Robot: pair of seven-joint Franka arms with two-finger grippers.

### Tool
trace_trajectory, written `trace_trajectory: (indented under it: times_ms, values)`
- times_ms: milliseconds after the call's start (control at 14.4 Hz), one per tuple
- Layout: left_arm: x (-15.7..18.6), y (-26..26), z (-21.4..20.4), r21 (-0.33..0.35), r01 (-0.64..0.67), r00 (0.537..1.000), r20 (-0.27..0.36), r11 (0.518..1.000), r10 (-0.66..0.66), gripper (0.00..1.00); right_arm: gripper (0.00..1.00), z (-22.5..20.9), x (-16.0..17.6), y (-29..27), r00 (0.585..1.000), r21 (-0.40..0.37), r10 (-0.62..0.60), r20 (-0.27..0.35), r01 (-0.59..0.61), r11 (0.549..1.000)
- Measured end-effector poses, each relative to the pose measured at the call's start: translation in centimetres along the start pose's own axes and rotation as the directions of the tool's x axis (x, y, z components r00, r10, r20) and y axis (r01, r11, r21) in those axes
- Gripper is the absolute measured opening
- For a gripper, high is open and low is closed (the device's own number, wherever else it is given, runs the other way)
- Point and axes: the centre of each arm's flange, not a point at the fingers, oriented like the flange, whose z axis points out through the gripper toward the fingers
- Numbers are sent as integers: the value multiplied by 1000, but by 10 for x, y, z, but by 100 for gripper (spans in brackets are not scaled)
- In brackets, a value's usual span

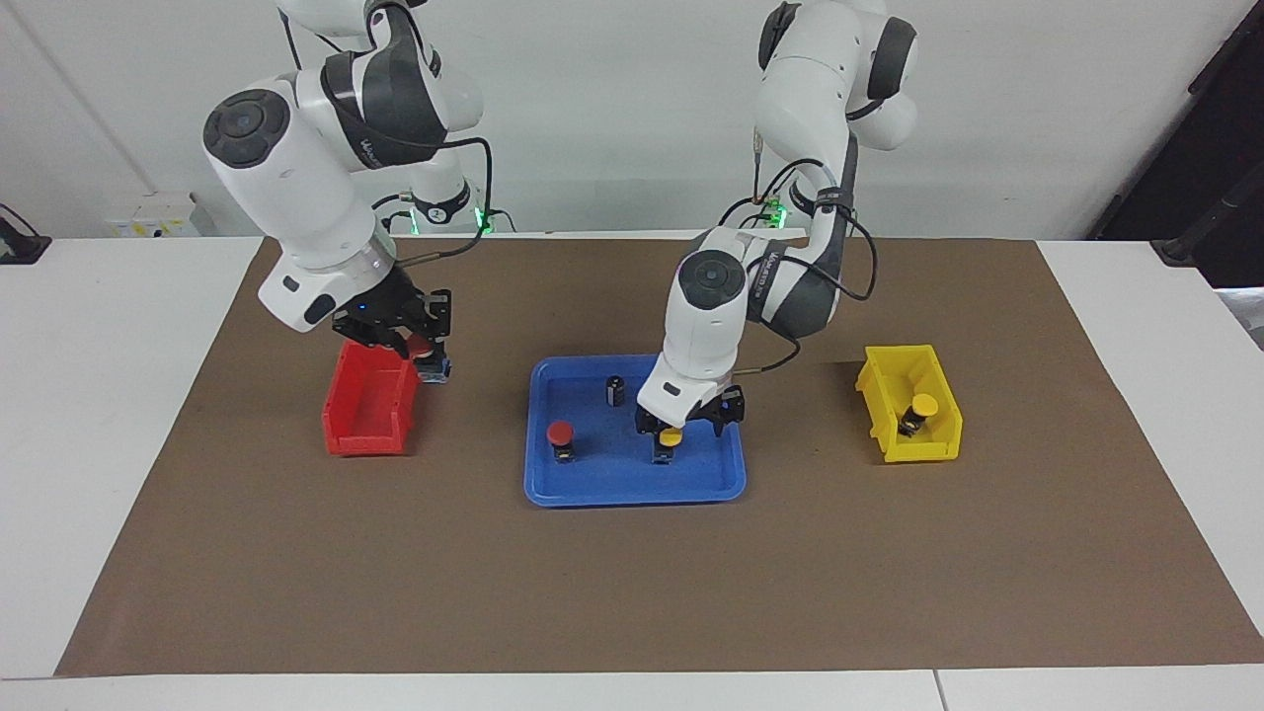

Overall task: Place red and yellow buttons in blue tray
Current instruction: 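Release the yellow button in the tray while the right gripper grasps a red button, then place the red button in the tray while the left gripper returns to the yellow bin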

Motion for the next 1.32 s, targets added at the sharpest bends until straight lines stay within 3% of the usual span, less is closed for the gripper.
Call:
trace_trajectory:
  times_ms: [139,416,832,1040,1317]
  values:
    - [12,-40,-54,2,45,999,9,999,-45,100,42,3,-1,-41,1000,1,15,-5,-15,1000]
    - [18,-157,-137,22,1,994,105,1000,-3,100,42,8,8,-111,998,19,48,-39,-47,999]
    - [-2,-307,-155,-40,-92,984,150,995,97,100,42,80,47,-167,994,18,86,-68,-85,996]
    - [-21,-335,-163,-59,-77,986,141,995,85,100,42,122,54,-182,996,-35,64,-58,-66,997]
    - [-28,-337,-164,-63,-77,986,142,995,85,100,42,139,57,-186,997,-53,57,-56,-60,997]
